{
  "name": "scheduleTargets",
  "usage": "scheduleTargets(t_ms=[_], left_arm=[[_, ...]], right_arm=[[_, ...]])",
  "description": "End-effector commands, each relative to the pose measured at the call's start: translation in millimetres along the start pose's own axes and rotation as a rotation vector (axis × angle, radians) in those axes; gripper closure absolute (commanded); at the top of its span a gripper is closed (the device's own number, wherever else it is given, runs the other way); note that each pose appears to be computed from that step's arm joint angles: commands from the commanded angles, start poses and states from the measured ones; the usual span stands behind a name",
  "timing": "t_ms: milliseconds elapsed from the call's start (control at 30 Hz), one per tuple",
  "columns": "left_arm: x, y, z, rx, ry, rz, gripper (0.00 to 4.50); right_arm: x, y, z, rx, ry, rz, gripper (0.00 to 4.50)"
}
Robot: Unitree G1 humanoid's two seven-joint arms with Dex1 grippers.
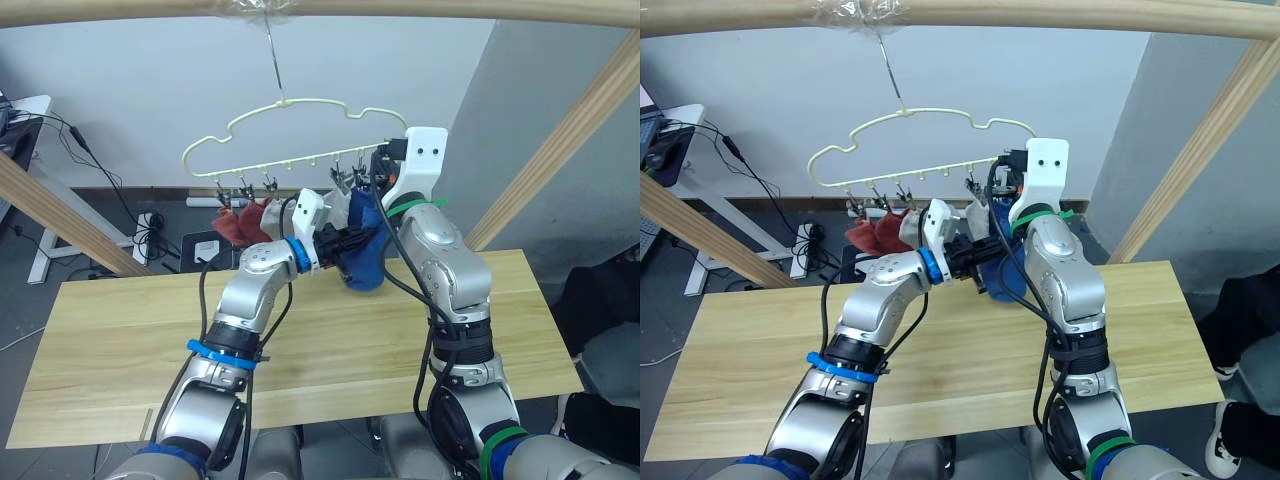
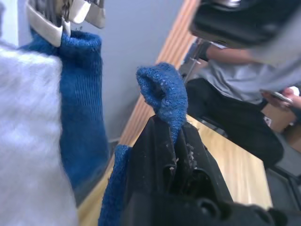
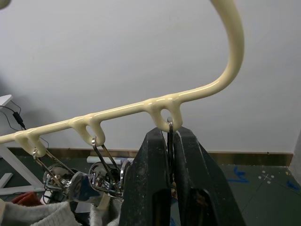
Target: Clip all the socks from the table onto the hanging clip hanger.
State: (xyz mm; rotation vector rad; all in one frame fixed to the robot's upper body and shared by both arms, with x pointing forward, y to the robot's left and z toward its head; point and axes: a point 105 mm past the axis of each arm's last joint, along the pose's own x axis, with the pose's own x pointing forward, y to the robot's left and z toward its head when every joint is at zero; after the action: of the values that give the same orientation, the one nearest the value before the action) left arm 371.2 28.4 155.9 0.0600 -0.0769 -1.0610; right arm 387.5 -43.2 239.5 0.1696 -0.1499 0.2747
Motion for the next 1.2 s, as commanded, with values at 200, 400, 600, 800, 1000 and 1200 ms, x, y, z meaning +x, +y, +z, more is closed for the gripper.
scheduleTargets(t_ms=[200, 400, 600, 800, 1000, 1200], left_arm=[[22.4, 18.2, 18.7, 0.077, -0.045, 0.073, 4.48], [27.3, 25.2, 22.4, 0.084, -0.055, 0.098, 4.48], [27.8, 27.8, 29.6, 0.081, -0.082, 0.105, 4.48], [28.1, 27.7, 39.2, 0.072, -0.119, 0.105, 4.48], [27.4, 27.4, 42.4, 0.068, -0.134, 0.105, 4.48], [26.0, 30.8, 44.6, 0.068, -0.144, 0.129, 4.50]], right_arm=[[-4.5, 3.8, 21.6, 0.005, -0.072, 0.007, 4.50], [-5.8, 3.7, 21.6, -0.003, -0.070, 0.006, 4.50], [-6.5, 1.0, 17.6, -0.022, -0.058, 0.004, 4.50], [-7.1, 0.5, 11.2, -0.041, -0.038, 0.008, 4.50], [-7.7, 1.6, 9.8, -0.076, -0.038, 0.021, 4.50], [-9.2, -2.3, 8.9, -0.136, -0.050, 0.010, 3.67]])
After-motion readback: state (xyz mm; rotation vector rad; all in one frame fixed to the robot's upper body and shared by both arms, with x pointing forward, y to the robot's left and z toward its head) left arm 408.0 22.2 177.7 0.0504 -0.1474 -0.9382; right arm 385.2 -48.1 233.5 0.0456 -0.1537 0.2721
